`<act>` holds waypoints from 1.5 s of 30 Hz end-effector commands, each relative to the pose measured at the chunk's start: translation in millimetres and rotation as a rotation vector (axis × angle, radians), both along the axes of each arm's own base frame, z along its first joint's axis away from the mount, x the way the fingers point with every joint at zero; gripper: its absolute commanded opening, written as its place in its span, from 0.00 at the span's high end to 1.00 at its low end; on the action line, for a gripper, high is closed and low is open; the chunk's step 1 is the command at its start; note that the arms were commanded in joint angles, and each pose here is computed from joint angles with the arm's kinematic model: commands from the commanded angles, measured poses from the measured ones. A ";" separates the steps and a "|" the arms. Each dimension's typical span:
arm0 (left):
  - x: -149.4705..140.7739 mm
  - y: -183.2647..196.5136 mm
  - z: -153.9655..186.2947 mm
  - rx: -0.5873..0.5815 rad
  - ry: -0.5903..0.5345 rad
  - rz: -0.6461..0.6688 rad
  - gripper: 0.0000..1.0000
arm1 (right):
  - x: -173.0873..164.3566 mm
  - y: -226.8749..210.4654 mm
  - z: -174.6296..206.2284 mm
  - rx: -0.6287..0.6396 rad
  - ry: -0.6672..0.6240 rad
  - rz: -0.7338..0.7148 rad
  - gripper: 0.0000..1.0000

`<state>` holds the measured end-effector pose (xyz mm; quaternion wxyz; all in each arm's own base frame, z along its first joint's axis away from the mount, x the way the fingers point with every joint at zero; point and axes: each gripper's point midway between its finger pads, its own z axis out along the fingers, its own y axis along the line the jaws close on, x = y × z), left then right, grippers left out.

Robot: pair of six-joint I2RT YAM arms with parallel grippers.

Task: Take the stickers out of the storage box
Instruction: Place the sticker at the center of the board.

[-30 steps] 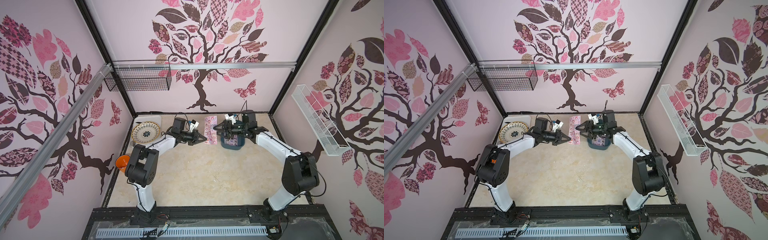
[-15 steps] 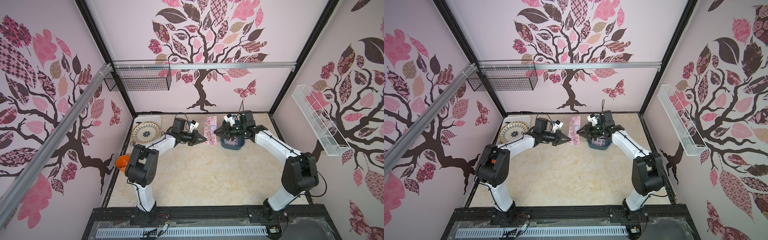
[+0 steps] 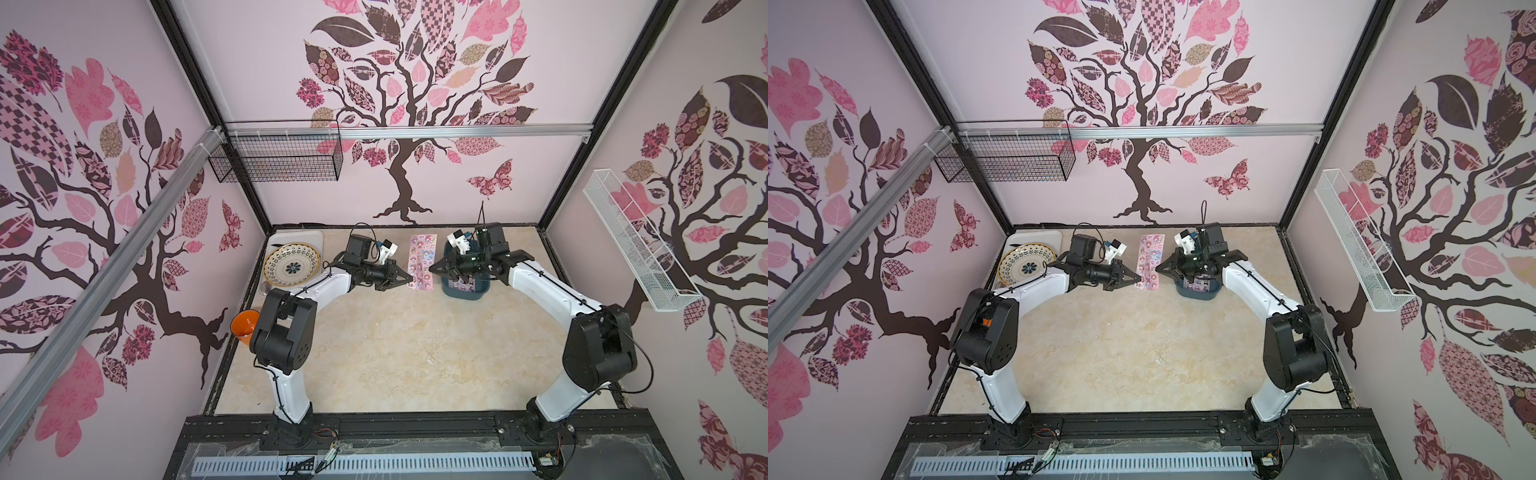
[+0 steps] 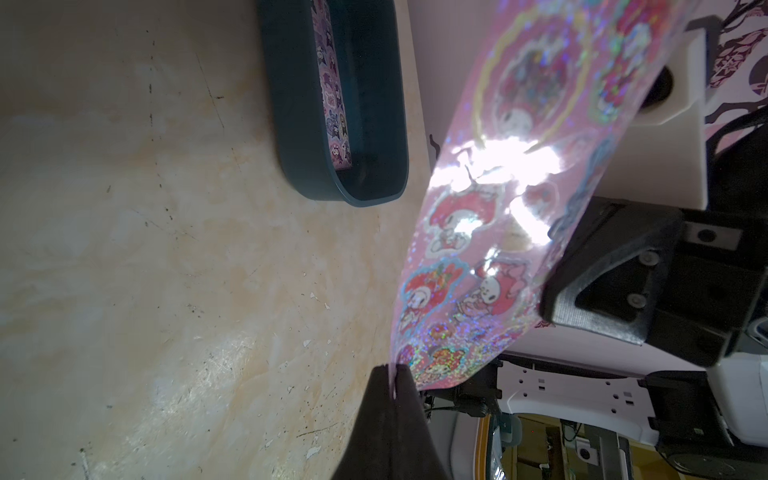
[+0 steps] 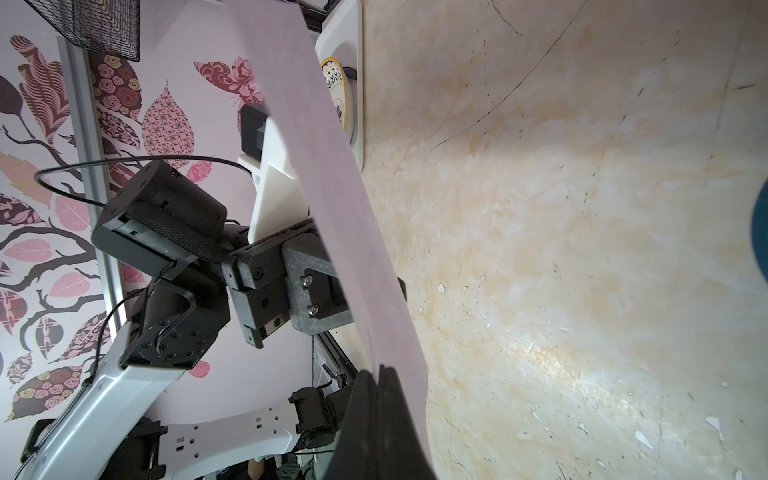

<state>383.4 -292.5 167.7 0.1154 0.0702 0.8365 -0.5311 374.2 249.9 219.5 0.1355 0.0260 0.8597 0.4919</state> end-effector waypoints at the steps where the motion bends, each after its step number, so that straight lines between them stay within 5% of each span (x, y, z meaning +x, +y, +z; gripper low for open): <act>1: 4.3 18.5 -6.2 0.162 -0.041 0.031 0.77 | 7.7 -2.1 -5.6 -0.053 -0.005 -0.008 1.00; 5: 13.4 46.7 -12.1 0.317 -0.058 0.095 0.63 | 9.8 1.0 -11.6 -0.072 0.002 -0.004 1.00; 13: 25.3 112.3 9.1 0.186 0.003 0.259 0.59 | 14.4 35.8 -33.1 -0.116 0.025 0.043 1.00; 20: 14.2 183.4 27.5 0.193 -0.042 0.413 0.59 | 9.7 146.5 -62.5 -0.098 0.046 0.207 1.00; 27: -0.4 202.6 26.7 0.259 -0.119 0.498 0.58 | 2.2 251.0 -82.5 0.015 0.068 0.355 1.00; 39: -7.3 197.9 10.7 0.233 -0.080 0.482 0.58 | 7.6 219.9 -190.4 -0.120 0.219 0.266 1.00; 45: -6.4 196.4 11.5 0.221 -0.075 0.478 0.58 | 8.7 217.8 -209.4 -0.141 0.250 0.243 1.00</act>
